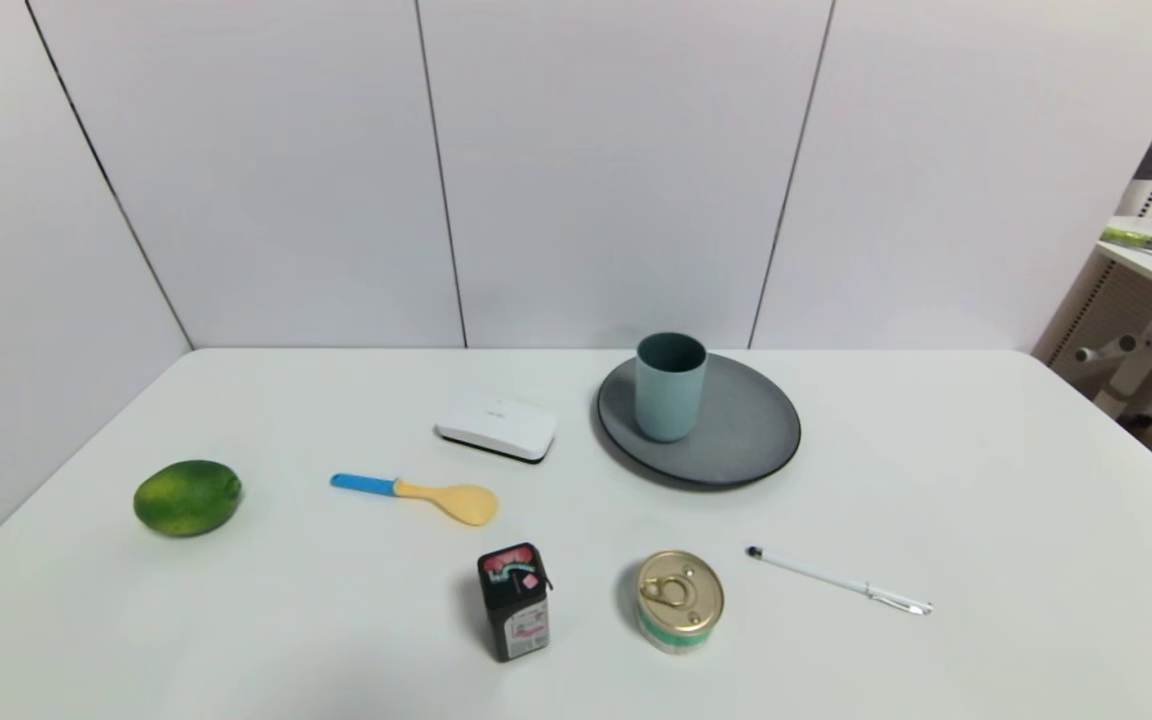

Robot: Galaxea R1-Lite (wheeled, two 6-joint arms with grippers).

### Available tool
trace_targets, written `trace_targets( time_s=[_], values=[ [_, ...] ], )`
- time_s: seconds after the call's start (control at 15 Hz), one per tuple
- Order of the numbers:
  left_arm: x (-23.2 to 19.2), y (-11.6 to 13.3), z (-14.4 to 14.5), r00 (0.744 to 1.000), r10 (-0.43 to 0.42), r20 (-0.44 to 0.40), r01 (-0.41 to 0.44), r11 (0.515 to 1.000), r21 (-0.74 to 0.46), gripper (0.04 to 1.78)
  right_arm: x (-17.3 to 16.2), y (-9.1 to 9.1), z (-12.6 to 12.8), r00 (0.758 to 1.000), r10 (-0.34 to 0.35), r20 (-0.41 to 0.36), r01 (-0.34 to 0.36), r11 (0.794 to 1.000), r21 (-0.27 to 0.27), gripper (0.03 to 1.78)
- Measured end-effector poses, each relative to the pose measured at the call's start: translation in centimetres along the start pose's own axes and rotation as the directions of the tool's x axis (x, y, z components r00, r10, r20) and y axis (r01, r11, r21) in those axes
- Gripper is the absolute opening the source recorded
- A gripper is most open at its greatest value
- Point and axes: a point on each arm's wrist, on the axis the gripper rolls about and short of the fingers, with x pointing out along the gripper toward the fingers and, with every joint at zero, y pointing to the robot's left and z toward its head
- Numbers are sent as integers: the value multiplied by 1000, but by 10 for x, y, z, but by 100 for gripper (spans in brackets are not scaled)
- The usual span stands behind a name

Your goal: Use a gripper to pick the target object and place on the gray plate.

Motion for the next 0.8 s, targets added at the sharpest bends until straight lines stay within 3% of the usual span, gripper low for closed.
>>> trace_targets(
  time_s=[0.8],
  values=[
    [0, 0, 0, 1000, 0, 1, 0, 1000, 1, 169, 0, 0, 0, 1000, 0, 0, 0, 1000, 0, 171]
  ],
)
